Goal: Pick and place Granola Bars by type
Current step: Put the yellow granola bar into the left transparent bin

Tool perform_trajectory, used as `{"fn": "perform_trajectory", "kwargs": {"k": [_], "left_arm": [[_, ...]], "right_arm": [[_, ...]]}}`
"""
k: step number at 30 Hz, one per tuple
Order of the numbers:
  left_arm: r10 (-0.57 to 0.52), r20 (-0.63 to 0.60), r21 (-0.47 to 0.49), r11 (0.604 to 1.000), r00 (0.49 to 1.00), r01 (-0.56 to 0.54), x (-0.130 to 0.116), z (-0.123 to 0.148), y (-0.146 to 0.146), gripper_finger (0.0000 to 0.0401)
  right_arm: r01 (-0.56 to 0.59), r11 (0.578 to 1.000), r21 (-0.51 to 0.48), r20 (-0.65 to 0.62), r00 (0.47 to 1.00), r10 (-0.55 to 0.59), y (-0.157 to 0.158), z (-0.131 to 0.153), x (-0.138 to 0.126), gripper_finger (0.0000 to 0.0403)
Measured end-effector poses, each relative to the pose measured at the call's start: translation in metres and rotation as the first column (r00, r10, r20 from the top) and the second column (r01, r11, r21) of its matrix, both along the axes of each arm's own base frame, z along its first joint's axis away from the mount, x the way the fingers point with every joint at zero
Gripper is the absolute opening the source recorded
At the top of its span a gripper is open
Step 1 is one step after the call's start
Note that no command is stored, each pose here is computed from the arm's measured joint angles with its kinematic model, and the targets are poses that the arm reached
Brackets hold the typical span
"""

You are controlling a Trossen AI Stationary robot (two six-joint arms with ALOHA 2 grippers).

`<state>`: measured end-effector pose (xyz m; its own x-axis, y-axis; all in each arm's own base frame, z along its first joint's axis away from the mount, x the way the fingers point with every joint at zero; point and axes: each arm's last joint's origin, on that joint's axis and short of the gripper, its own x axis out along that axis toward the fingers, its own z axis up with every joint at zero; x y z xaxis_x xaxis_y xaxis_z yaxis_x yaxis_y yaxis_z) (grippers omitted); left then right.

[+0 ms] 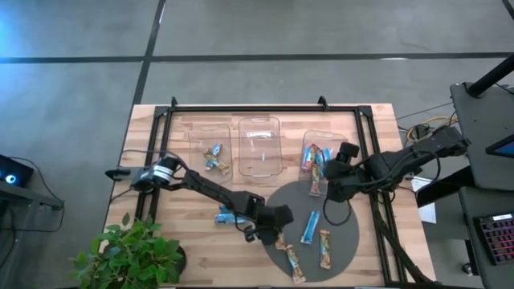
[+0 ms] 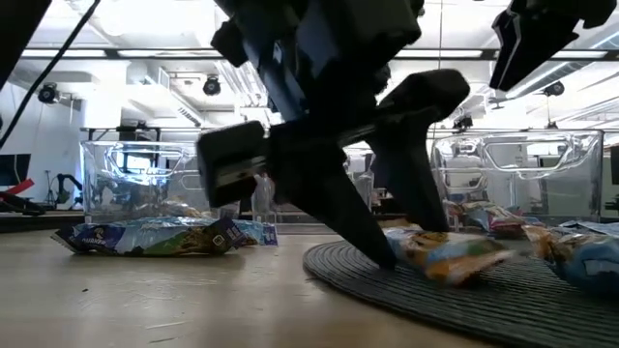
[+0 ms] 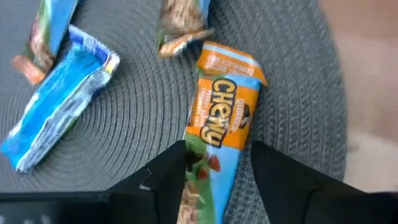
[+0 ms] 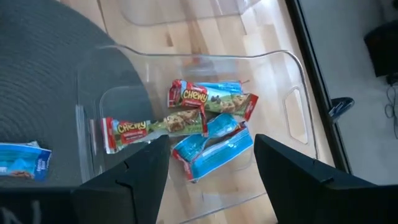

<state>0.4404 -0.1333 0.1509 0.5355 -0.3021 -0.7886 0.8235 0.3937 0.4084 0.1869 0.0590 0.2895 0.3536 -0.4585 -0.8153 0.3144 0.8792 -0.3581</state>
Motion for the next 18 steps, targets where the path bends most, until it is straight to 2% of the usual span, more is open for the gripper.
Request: {"fn": "perform_trajectory", "kwargs": {"k": [7, 14, 18], "left_arm": [[0.041, 0.003, -0.014, 0.999, 0.999, -0.041, 0.008, 0.001, 0.015, 0.0165], [0.095, 0.052, -0.045, 0.995, 0.994, -0.092, 0.021, 0.021, 0.029, 0.0165], [0.095, 0.012, -0.063, 0.994, 0.995, -0.094, 0.020, 0.018, 0.038, 0.0165]], "right_arm": [[0.028, 0.999, 0.021, 0.018, 0.999, -0.028, 0.000, -0.001, -0.001, 0.0226], [0.055, 0.997, 0.050, 0.032, 0.998, -0.056, 0.000, -0.001, -0.001, 0.0226], [0.055, 0.997, 0.052, 0.035, 0.998, -0.056, 0.000, -0.001, 0.000, 0.0226]]}}
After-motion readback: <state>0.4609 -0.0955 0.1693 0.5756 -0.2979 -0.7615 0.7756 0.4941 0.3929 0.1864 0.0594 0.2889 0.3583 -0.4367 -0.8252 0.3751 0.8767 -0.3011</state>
